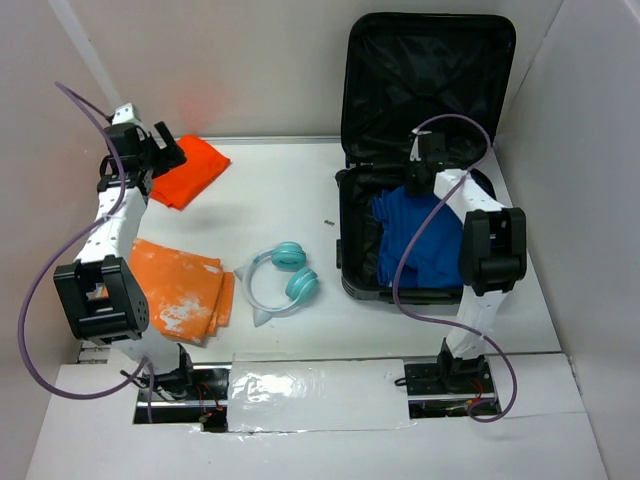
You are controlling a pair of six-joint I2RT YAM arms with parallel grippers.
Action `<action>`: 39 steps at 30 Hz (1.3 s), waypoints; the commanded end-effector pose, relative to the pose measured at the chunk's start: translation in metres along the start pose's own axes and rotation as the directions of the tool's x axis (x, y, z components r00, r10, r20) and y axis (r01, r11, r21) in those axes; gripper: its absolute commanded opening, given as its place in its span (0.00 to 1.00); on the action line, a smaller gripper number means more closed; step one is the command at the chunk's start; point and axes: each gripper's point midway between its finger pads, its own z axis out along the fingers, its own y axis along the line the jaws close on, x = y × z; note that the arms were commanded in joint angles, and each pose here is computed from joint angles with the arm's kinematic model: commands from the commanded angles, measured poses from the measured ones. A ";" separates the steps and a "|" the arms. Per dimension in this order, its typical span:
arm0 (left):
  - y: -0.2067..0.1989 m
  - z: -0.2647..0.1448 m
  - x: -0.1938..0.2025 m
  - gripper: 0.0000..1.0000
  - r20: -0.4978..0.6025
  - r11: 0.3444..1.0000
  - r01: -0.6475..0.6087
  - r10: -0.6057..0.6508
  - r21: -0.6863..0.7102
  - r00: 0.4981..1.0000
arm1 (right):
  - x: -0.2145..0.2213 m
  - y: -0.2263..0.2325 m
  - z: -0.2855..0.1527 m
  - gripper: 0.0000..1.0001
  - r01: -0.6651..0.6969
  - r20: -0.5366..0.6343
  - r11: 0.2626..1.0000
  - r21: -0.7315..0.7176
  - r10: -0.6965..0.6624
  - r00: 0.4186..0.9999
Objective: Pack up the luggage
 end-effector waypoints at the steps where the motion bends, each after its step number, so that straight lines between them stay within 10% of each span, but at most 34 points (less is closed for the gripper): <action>1: 0.014 0.017 0.000 1.00 -0.012 1.000 -0.008 0.008 0.017 1.000 | 0.010 0.034 0.012 0.30 0.018 -0.007 0.999 -0.046 -0.019 1.000; 8: 0.042 0.057 0.011 1.00 -0.064 0.999 0.027 -0.030 -0.035 0.998 | 0.016 0.031 0.014 0.35 -0.002 -0.046 1.000 -0.023 0.001 0.999; 16: 0.073 0.083 0.035 1.00 -0.135 0.986 0.104 -0.122 -0.131 0.983 | -0.069 0.035 -0.062 0.88 -0.008 0.130 1.000 0.010 0.006 0.991; 24: 0.118 0.099 0.071 0.98 -0.167 0.937 0.247 -0.293 -0.248 0.941 | -0.115 0.065 -0.120 0.94 0.016 0.262 0.999 -0.040 -0.005 0.965; 39: 0.145 0.137 0.106 0.93 -0.067 0.804 0.388 -0.464 -0.451 0.883 | -0.116 0.101 -0.103 0.95 0.031 0.257 0.996 -0.081 -0.010 0.966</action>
